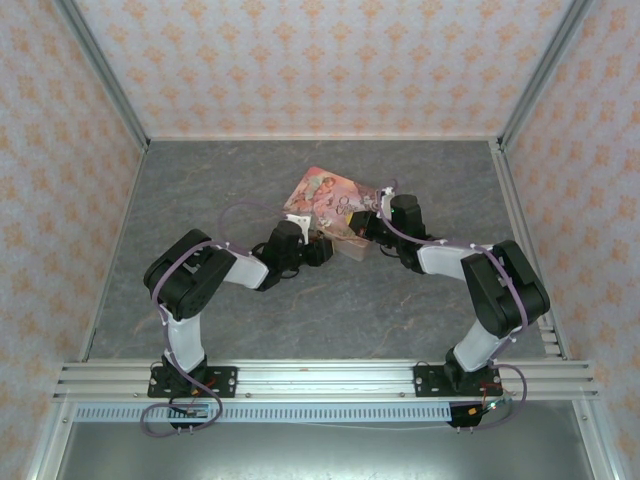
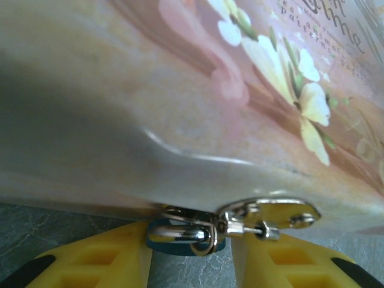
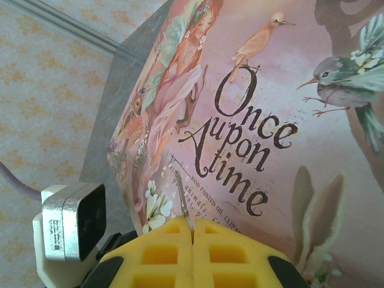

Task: Unlock the padlock with the key

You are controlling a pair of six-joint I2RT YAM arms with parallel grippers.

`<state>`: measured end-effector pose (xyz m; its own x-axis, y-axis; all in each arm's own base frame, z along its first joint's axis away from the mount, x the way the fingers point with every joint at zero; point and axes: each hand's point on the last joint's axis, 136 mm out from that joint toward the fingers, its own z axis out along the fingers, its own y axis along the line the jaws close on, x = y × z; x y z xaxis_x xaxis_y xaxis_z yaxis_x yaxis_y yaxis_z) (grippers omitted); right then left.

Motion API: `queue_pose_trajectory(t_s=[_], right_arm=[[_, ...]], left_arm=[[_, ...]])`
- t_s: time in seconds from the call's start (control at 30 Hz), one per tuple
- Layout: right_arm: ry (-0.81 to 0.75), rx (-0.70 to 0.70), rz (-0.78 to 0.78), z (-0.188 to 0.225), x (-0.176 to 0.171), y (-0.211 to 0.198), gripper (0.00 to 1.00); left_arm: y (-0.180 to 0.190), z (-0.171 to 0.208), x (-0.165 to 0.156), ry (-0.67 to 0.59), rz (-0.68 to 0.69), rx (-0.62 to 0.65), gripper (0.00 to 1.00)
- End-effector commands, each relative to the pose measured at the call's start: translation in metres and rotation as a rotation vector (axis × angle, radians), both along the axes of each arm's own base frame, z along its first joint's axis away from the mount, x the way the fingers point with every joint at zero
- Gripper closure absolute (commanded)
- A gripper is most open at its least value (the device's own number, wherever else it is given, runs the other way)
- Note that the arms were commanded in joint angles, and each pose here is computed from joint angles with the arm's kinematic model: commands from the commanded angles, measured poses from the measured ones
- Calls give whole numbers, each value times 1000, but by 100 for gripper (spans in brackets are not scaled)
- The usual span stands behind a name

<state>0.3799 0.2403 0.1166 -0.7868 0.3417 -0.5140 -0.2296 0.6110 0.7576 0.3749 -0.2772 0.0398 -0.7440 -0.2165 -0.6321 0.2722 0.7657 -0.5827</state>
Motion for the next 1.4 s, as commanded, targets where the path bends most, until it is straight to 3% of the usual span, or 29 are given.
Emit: queue_pose_trajectory(t_s=[0.0, 0.47, 0.83, 1.37], right_arm=[[124, -52, 20, -34, -23, -2, 100], [122, -54, 25, -34, -24, -1, 100], [100, -53, 36, -28, -23, 0, 100], [-136, -144, 96, 28, -39, -11, 100]], left_arm=[[2, 28, 17, -87, 74, -53, 60], [5, 43, 22, -146, 96, -69, 58], [2, 44, 23, -147, 84, -67, 69], [-10, 65, 6, -88, 28, -105, 79]])
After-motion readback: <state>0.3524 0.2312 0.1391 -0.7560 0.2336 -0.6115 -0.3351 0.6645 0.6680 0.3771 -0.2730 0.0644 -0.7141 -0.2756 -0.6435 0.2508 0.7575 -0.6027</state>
